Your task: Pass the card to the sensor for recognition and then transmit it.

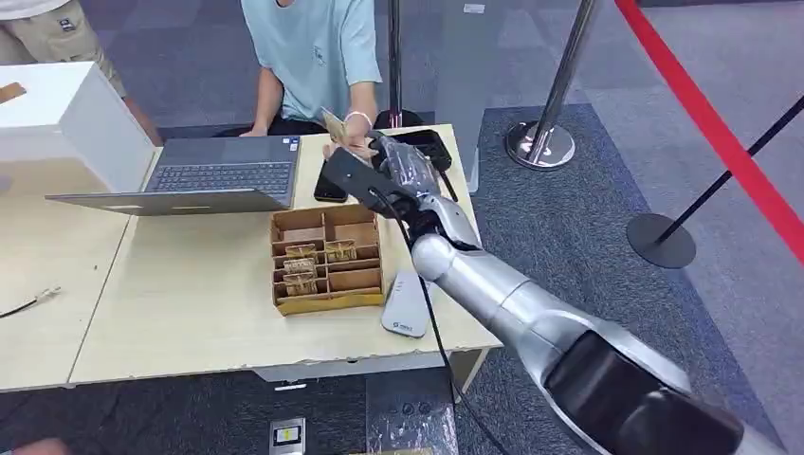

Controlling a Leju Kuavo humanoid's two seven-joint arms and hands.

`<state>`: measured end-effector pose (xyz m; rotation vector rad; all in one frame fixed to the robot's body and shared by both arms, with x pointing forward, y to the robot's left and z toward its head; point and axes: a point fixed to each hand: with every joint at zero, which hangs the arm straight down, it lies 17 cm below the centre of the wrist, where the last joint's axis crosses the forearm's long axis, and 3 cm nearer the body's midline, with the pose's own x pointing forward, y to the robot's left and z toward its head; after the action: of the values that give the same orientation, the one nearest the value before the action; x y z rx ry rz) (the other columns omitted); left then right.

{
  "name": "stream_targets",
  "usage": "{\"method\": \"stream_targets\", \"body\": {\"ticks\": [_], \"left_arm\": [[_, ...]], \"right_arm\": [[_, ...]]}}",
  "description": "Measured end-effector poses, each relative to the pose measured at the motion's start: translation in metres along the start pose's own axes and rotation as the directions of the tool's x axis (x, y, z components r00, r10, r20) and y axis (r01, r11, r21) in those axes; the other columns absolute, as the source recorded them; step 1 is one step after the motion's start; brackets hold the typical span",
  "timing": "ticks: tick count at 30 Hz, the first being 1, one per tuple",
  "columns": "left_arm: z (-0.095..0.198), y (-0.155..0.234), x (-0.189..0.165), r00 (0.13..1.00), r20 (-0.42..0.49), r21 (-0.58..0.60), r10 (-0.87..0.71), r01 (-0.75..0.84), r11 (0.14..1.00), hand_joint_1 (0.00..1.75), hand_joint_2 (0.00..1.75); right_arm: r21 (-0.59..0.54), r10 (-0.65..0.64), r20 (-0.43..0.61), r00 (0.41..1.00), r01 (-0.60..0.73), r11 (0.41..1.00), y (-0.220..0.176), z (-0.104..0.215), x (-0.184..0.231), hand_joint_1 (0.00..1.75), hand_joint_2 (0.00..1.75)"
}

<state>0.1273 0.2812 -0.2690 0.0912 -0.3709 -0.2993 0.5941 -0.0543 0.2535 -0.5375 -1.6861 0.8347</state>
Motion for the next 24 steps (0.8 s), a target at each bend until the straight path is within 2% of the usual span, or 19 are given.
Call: {"method": "stream_targets", "body": {"ticks": [6,13,19,24], "left_arm": [[0.0,-0.001,0.0,1.0,0.0,0.001,0.004,-0.004,1.0,0.0,1.75],[0.0,-0.001,-0.001,1.0,-0.01,0.004,0.016,-0.016,1.0,0.0,1.75],[0.0,-0.001,-0.001,1.0,-0.009,0.004,0.016,-0.016,1.0,0.0,1.75],[0.0,-0.001,0.0,1.0,-0.003,0.004,0.011,-0.011,1.0,0.0,1.75]], "right_arm": [[0.024,0.035,0.021,0.999,-0.035,0.999,0.01,0.004,0.004,0.0,1.75],[0.147,0.124,0.101,0.987,-0.138,0.979,0.044,0.021,0.028,0.0,1.75],[0.192,0.126,0.154,0.98,-0.155,0.969,0.064,0.035,0.047,0.0,1.75],[0.287,0.168,0.22,0.961,-0.229,0.93,0.093,0.051,0.058,0.02,1.75]]}}
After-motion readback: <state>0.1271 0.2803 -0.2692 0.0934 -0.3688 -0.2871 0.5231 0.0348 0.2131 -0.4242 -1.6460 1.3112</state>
